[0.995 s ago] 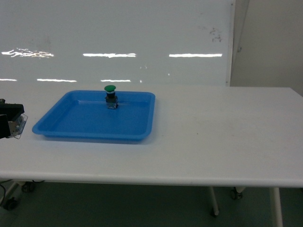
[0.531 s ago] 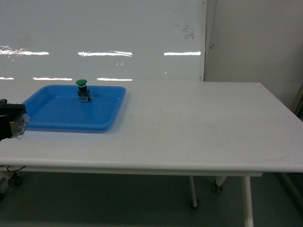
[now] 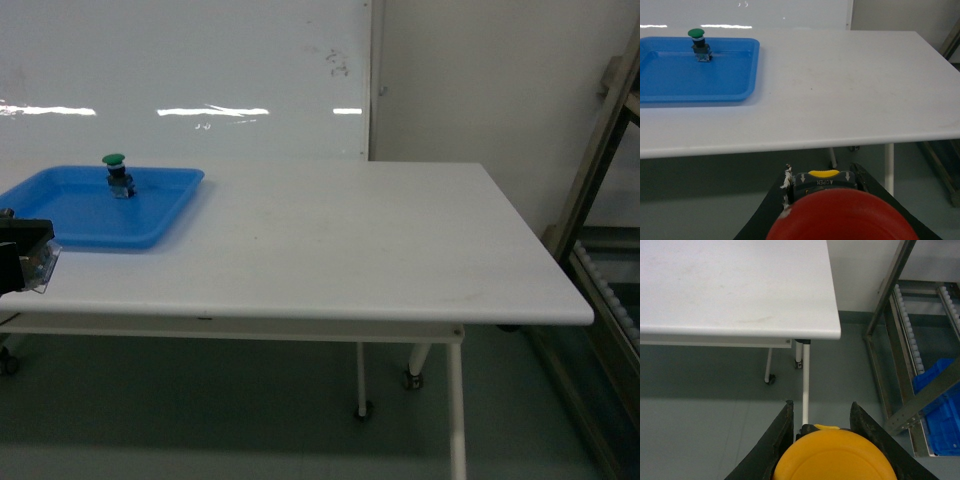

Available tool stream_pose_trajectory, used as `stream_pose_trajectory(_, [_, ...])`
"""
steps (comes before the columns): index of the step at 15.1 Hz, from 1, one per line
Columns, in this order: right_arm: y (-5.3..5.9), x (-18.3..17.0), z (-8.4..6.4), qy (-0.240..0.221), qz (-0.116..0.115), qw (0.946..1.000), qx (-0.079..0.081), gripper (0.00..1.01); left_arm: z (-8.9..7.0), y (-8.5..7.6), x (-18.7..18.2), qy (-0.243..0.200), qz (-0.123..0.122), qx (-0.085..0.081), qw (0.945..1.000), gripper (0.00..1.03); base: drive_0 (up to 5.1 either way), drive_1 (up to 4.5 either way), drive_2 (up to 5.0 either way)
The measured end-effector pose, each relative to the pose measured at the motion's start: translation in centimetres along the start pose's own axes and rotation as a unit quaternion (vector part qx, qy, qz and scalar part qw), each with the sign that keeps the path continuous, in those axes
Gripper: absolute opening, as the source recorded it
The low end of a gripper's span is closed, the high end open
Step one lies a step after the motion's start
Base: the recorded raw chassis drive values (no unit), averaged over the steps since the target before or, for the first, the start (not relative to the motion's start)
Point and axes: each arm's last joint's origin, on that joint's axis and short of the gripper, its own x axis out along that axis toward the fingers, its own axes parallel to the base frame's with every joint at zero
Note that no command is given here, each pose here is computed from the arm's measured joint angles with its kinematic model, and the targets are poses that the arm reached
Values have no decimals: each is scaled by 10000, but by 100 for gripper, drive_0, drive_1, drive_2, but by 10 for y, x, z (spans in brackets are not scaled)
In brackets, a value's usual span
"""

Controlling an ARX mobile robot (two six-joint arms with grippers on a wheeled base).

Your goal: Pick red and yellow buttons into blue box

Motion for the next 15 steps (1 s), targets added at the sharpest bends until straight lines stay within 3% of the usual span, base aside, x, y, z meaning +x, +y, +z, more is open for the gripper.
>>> stream_pose_trajectory(15, [0, 0, 0, -2, -2, 10000, 0, 31, 0, 0, 0, 7, 2, 1, 10000, 27, 501, -251, -231])
